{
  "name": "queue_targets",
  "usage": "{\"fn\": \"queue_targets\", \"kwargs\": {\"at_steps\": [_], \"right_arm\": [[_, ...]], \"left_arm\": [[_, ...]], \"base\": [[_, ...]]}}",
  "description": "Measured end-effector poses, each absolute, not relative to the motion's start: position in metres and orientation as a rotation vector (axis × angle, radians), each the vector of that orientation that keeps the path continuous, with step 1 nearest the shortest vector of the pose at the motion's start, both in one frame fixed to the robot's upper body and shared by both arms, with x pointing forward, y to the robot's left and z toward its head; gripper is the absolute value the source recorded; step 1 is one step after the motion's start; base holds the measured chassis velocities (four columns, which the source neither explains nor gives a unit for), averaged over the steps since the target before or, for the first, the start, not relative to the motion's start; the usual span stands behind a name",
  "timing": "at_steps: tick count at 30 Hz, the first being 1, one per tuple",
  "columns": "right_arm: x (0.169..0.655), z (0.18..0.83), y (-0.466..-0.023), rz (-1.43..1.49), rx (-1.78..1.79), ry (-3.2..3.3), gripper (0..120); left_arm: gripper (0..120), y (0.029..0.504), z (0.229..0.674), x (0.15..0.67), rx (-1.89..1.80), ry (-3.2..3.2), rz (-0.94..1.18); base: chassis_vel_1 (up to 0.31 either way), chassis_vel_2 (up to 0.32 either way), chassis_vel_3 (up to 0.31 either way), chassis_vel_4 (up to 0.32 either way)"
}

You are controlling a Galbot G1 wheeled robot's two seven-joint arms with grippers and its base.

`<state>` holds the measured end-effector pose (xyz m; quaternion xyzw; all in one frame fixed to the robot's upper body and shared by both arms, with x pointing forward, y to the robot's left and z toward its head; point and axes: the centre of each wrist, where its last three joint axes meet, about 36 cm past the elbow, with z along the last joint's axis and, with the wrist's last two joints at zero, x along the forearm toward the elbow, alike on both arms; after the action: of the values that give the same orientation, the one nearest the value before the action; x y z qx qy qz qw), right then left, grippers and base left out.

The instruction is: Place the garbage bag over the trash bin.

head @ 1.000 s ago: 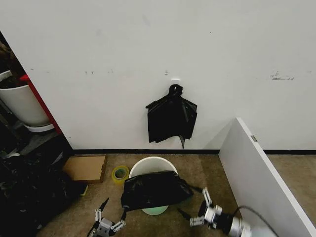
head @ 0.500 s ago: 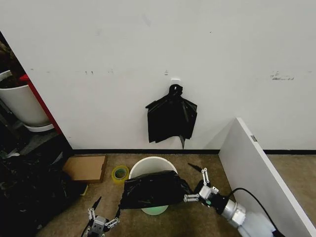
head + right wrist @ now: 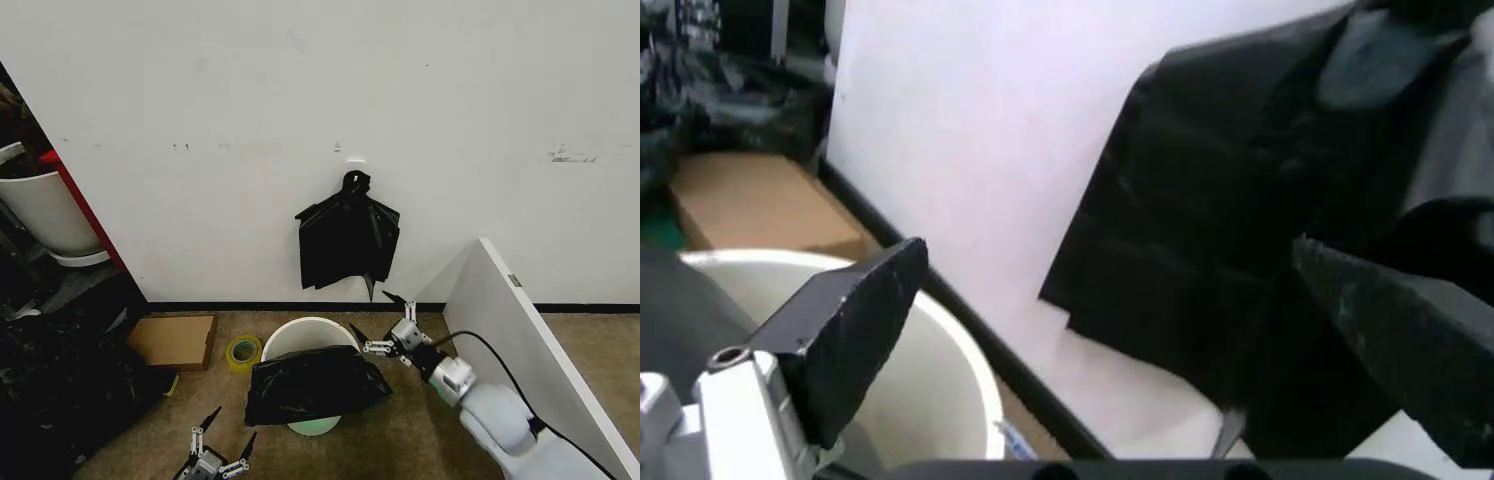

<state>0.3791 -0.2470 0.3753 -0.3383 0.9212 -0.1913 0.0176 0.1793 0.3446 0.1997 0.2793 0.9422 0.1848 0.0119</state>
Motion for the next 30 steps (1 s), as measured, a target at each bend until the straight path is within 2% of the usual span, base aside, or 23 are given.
{"fn": "queue_targets", "kwargs": {"at_steps": [5, 11, 15, 23, 30], "right_arm": [[0.406, 0.368, -0.240, -0.697, -1.120, 2.865, 100], [0.431, 0.373, -0.232, -0.796, -1.285, 2.916, 100], [0.462, 0.391, -0.218, -0.851, -1.470, 2.982, 100], [0.500, 0.408, -0.189, -0.636, -1.464, 3.397, 100], [0.510, 0.406, -0.189, -0.522, -1.471, 3.516, 100]], "left_arm": [[100, 0.358, 0.200, 0.186, 0.923, 2.866, 0.689], [100, 0.358, 0.209, 0.191, 0.871, 2.851, 0.684], [100, 0.363, 0.230, 0.198, 0.922, 2.822, 0.605], [100, 0.360, 0.248, 0.206, 0.871, 2.797, 0.506], [100, 0.354, 0.252, 0.209, 0.845, 2.786, 0.492]], "base": [[0.000, 0.000, 0.000, 0.000], [0.000, 0.000, 0.000, 0.000], [0.000, 0.000, 0.000, 0.000], [0.000, 0.000, 0.000, 0.000], [0.000, 0.000, 0.000, 0.000]]}}
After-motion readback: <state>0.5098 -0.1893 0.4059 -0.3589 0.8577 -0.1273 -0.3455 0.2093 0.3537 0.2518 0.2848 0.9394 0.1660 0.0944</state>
